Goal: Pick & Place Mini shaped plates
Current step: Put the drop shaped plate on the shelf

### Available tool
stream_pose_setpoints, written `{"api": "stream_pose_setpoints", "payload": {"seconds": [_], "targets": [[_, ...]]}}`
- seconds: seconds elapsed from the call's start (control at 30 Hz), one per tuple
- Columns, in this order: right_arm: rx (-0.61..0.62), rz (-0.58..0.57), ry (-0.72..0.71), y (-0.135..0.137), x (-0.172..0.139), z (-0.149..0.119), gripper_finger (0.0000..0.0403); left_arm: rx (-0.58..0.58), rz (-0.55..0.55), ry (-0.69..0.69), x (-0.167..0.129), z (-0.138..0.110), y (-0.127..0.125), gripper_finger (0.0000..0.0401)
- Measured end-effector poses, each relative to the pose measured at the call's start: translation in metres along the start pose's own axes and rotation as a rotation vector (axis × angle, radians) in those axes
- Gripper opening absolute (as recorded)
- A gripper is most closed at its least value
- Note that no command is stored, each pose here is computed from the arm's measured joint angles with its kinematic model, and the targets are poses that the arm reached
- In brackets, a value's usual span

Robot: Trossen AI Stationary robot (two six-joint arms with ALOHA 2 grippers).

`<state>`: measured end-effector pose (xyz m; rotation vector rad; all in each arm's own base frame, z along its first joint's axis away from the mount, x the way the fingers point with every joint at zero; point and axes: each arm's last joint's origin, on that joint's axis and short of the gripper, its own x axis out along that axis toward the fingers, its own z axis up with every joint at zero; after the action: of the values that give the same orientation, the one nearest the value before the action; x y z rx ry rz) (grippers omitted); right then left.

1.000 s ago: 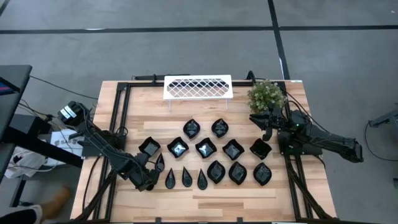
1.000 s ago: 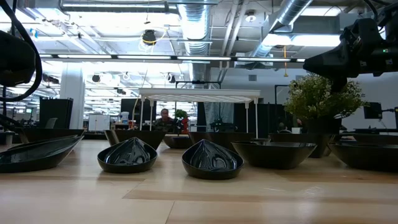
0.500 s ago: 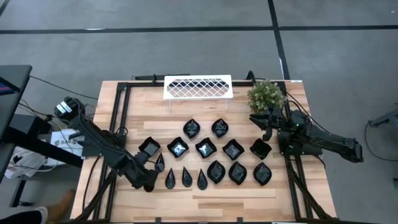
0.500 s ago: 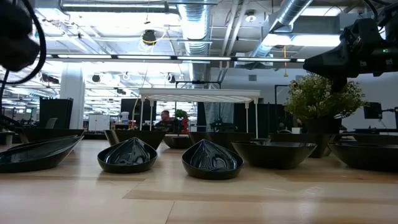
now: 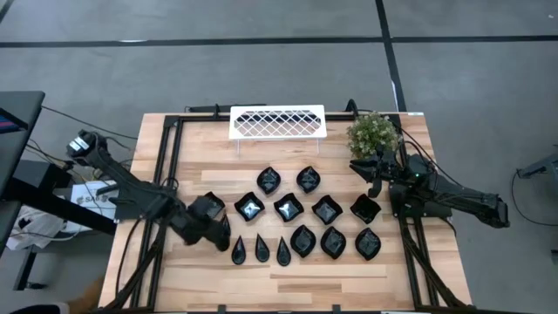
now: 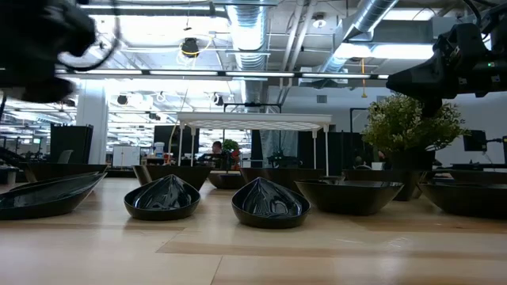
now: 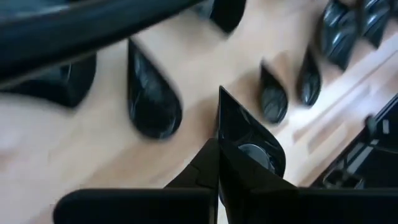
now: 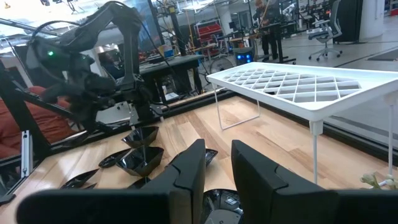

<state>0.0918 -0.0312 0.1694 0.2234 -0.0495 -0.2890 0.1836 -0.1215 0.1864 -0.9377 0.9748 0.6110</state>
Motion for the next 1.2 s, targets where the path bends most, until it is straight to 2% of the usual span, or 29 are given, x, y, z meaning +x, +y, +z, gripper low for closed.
{"api": "stream_pose_setpoints", "payload": {"seconds": [0.23, 0.53, 0.93, 1.2], "targets": [[0.0, 0.001, 0.0, 0.0, 0.0, 0.0, 0.0074, 0.06, 0.009, -0.109, 0.001, 0.06, -0.012, 0.0004], [0.0, 0.0, 0.0, 0.0, 0.0, 0.0, 0.0074, 0.089, 0.024, -0.257, -0.016, 0.138, -0.017, 0.0004], [0.0, 0.0, 0.0, 0.0, 0.0, 0.0, 0.0074, 0.096, 0.094, -0.397, -0.044, 0.224, 0.013, 0.0004], [0.0, 0.0, 0.0, 0.0, 0.0, 0.0, 0.0074, 0.112, 0.12, -0.464, -0.066, 0.263, 0.034, 0.0004]]}}
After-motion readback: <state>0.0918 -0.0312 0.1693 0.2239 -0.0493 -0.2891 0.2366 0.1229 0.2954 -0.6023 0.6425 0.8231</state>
